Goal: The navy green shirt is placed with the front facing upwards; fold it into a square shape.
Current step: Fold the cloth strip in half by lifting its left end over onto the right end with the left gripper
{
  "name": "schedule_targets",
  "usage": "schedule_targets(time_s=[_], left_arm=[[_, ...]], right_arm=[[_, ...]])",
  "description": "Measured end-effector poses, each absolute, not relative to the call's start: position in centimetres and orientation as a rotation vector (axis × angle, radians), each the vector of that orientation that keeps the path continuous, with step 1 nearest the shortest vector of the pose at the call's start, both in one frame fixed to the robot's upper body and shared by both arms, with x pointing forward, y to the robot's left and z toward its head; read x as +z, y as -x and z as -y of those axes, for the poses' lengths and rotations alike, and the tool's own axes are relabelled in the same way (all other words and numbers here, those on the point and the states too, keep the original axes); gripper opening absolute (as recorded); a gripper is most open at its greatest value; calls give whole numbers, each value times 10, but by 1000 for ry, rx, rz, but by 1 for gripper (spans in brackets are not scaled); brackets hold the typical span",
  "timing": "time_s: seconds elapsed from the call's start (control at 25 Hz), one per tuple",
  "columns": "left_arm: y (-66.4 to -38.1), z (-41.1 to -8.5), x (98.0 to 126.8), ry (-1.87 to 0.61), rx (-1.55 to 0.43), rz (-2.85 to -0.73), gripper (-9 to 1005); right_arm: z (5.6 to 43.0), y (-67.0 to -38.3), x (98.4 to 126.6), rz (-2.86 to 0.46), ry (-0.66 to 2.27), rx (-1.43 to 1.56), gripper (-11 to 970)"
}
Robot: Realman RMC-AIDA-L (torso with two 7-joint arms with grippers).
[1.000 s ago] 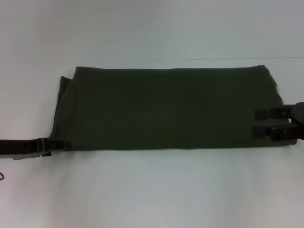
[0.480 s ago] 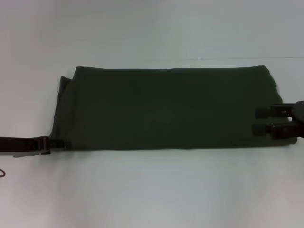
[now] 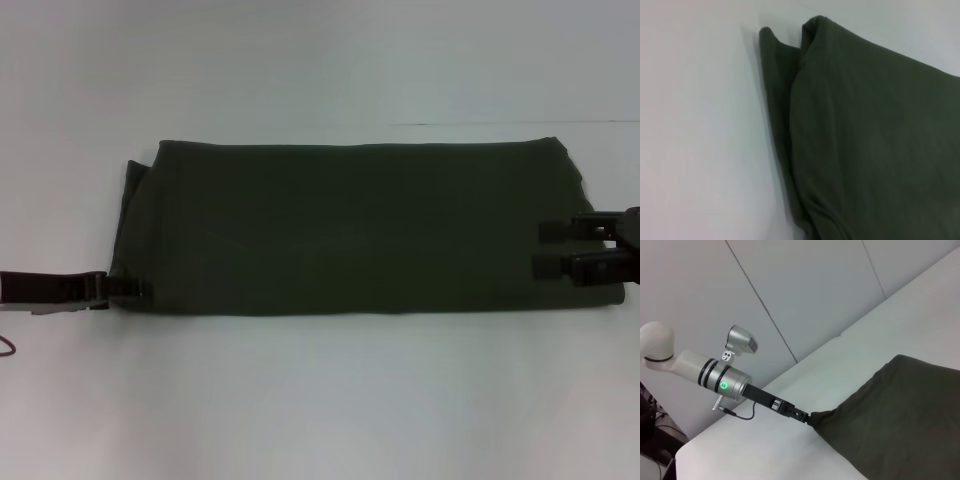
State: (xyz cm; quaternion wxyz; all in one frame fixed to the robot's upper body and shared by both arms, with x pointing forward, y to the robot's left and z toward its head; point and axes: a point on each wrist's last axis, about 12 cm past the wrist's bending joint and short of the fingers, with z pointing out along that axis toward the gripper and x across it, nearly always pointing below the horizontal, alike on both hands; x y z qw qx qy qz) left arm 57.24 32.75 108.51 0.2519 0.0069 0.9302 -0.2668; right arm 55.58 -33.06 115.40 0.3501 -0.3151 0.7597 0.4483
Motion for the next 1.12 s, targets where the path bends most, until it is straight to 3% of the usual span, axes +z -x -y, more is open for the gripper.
schedule_targets(time_s=[0.28, 0.56, 0.76, 1.12], left_arm=[[-576, -329, 1085, -2, -680, -2528, 782], [-578, -328, 1084, -15, -649, -2531, 686], [-576, -327, 1081, -19, -642, -2550, 467], [-575, -327, 1080, -16, -646, -2552, 225]], right_arm=[[331, -556, 1153, -1970, 810, 1157, 916], [331, -556, 1154, -1969, 810, 1154, 915], [331, -556, 1154, -1970, 809, 1154, 916], [332, -554, 1153, -1970, 808, 1160, 915]])
